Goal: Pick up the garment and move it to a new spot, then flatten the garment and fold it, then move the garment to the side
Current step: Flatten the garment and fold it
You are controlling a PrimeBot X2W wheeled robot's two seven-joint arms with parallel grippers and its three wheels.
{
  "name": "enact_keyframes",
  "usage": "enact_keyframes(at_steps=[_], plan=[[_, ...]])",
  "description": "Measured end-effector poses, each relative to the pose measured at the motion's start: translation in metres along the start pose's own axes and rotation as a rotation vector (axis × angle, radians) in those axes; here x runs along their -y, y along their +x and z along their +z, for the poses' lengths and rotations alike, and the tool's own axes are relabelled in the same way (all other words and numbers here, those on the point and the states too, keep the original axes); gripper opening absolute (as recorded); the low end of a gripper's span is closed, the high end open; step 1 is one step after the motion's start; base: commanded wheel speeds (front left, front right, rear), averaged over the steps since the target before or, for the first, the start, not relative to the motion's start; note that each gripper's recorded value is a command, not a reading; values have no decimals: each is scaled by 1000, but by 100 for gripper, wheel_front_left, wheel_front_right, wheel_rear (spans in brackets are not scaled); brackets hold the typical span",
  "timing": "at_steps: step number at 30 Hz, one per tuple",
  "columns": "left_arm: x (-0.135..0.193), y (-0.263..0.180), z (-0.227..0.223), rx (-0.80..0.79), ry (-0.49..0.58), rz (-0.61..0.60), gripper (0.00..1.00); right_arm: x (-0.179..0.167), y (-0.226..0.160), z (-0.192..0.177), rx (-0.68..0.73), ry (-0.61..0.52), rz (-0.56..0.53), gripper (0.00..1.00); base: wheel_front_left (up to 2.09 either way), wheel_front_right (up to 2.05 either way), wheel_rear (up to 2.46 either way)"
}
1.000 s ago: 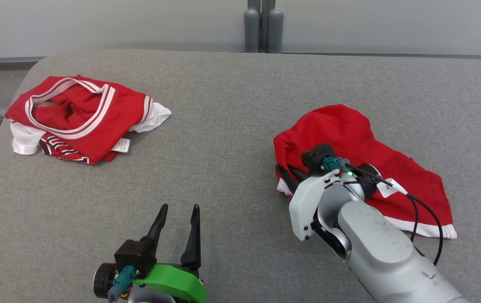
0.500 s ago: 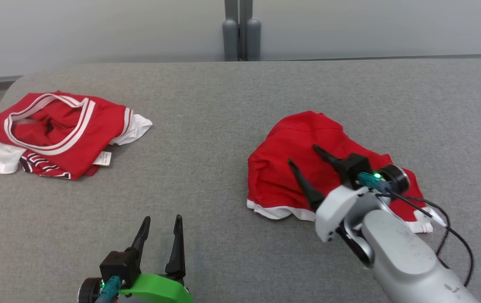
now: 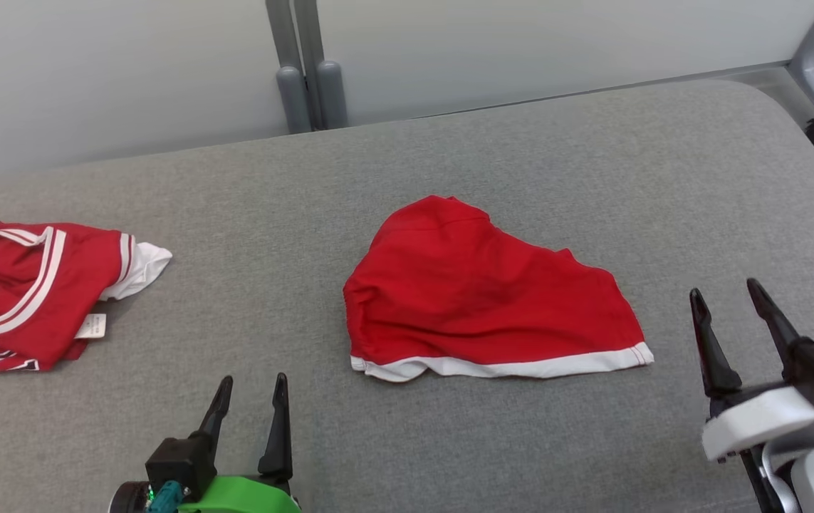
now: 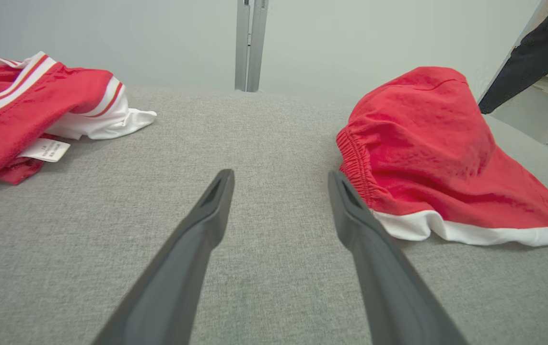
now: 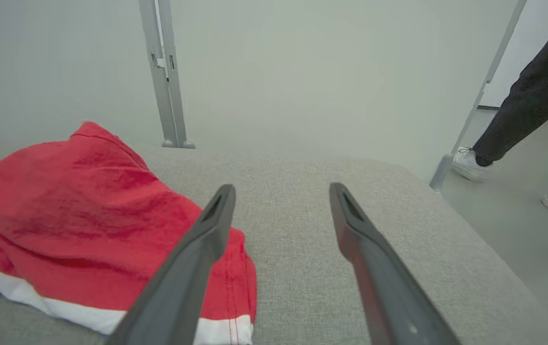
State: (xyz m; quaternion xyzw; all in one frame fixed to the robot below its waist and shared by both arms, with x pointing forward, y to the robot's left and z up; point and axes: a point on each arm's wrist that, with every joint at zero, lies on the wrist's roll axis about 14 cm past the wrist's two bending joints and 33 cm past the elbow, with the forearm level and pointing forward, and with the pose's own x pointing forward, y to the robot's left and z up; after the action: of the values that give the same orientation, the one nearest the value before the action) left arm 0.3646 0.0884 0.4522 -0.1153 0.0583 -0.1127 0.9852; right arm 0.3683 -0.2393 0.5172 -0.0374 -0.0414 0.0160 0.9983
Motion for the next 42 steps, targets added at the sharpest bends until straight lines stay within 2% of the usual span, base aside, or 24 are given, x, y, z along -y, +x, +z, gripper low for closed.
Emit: enact_keyframes(at_steps=[5, 10, 29, 42], plan=[[3, 6, 0, -1, 5, -19, 100, 24, -31, -15, -49, 19, -98, 100, 0, 0, 0], [-3, 2, -5, -16, 10, -1, 100, 28, -46, -26, -84, 33, -128, 100, 0, 0, 0], [-41, -34, 2, 16, -5, 141, 100, -21, -17, -16, -38, 59, 22, 100, 0, 0, 0], [-50, -42, 5, 28, -11, 173, 100, -32, -11, -14, -34, 66, 57, 100, 0, 0, 0]])
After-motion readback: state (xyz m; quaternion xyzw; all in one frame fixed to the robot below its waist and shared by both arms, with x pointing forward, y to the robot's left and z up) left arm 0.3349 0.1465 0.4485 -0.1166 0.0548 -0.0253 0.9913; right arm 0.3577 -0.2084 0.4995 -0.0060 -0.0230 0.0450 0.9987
